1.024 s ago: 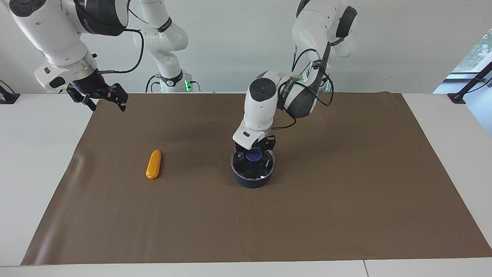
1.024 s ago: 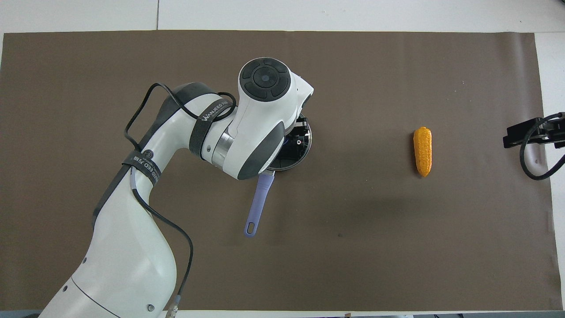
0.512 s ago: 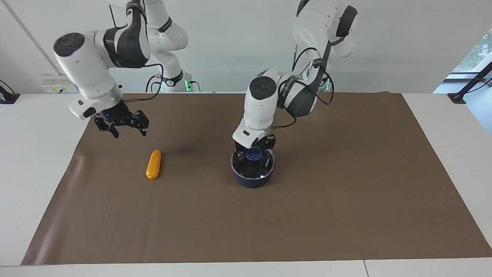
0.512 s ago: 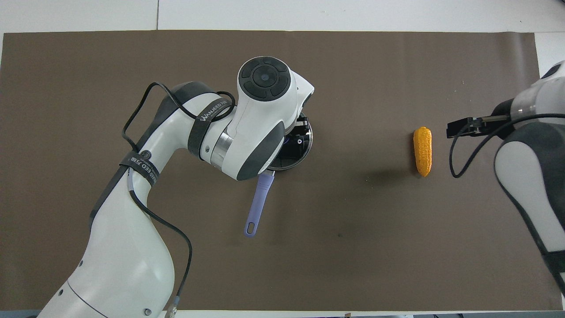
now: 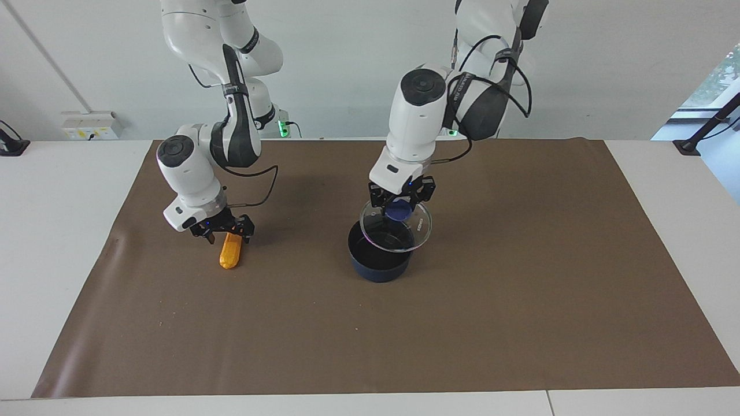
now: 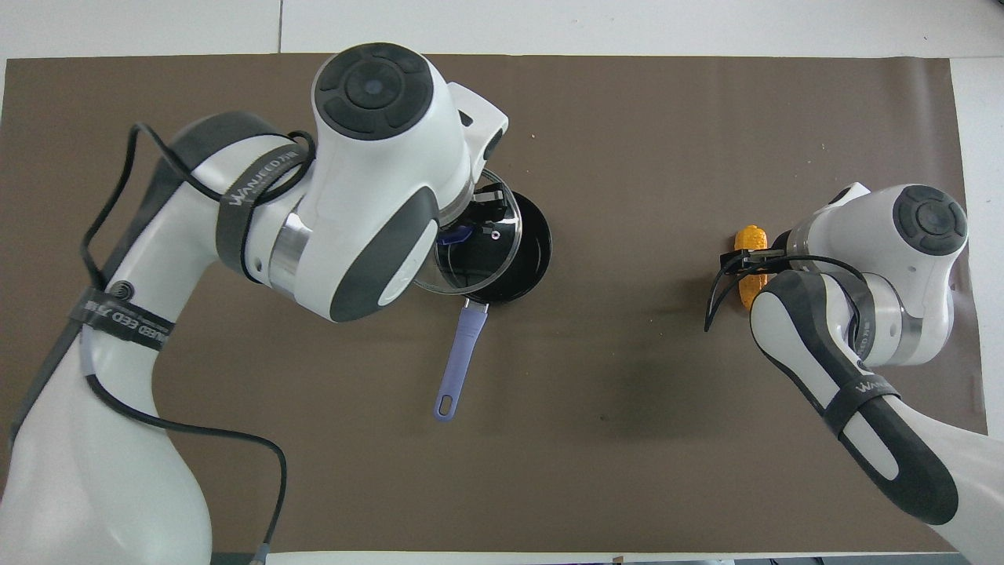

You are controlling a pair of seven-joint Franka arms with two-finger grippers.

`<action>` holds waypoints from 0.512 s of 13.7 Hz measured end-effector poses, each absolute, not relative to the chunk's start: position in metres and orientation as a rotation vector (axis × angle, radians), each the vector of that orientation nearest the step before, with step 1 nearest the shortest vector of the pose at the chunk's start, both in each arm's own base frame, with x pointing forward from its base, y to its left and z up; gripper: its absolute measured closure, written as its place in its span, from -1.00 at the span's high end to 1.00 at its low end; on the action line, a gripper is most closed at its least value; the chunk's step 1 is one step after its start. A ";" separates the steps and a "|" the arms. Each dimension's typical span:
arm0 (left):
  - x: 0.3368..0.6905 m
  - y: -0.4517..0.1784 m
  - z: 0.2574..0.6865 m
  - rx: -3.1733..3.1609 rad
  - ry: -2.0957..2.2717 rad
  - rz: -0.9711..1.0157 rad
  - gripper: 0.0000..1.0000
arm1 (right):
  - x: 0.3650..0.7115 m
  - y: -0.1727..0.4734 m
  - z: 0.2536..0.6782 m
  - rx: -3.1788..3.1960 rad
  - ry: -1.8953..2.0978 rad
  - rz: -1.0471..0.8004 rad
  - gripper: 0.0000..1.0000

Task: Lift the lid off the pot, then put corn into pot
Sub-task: 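Move the lid aside with the left gripper while the right gripper carries the corn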

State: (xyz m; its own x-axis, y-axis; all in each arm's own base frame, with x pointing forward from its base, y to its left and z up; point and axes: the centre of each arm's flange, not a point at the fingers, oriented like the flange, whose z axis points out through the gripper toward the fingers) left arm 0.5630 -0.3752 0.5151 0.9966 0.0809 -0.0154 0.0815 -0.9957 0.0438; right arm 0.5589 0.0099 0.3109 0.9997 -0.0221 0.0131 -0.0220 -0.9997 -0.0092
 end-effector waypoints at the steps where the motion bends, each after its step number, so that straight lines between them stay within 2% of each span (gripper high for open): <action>1: 0.572 -0.351 0.521 3.102 0.111 -0.035 0.35 | 0.558 0.010 0.308 -3.133 0.035 -0.012 1.00; 3: 0.598 -0.295 0.520 3.112 0.088 -0.060 0.35 | 0.555 0.008 0.302 -3.134 0.039 0.008 0.95; 4: 0.612 -0.262 0.514 3.116 0.079 -0.077 0.35 | 0.555 0.008 0.300 -3.134 0.039 0.013 0.74; 6: 0.636 -0.188 0.497 3.118 0.028 -0.114 0.35 | 0.555 0.009 0.299 -3.135 0.038 0.016 0.17; 7: 0.644 -0.152 0.489 3.115 0.016 -0.114 0.35 | 0.555 0.009 0.299 -3.135 0.038 0.016 -0.02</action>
State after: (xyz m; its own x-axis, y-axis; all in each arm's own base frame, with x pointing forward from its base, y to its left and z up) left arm 0.6436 -0.1522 0.4887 0.9973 0.0092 -0.0732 0.0110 -0.9996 0.0244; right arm 0.5553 0.0090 0.2992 0.9997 -0.0241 -0.0103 -0.0242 -0.9997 -0.0066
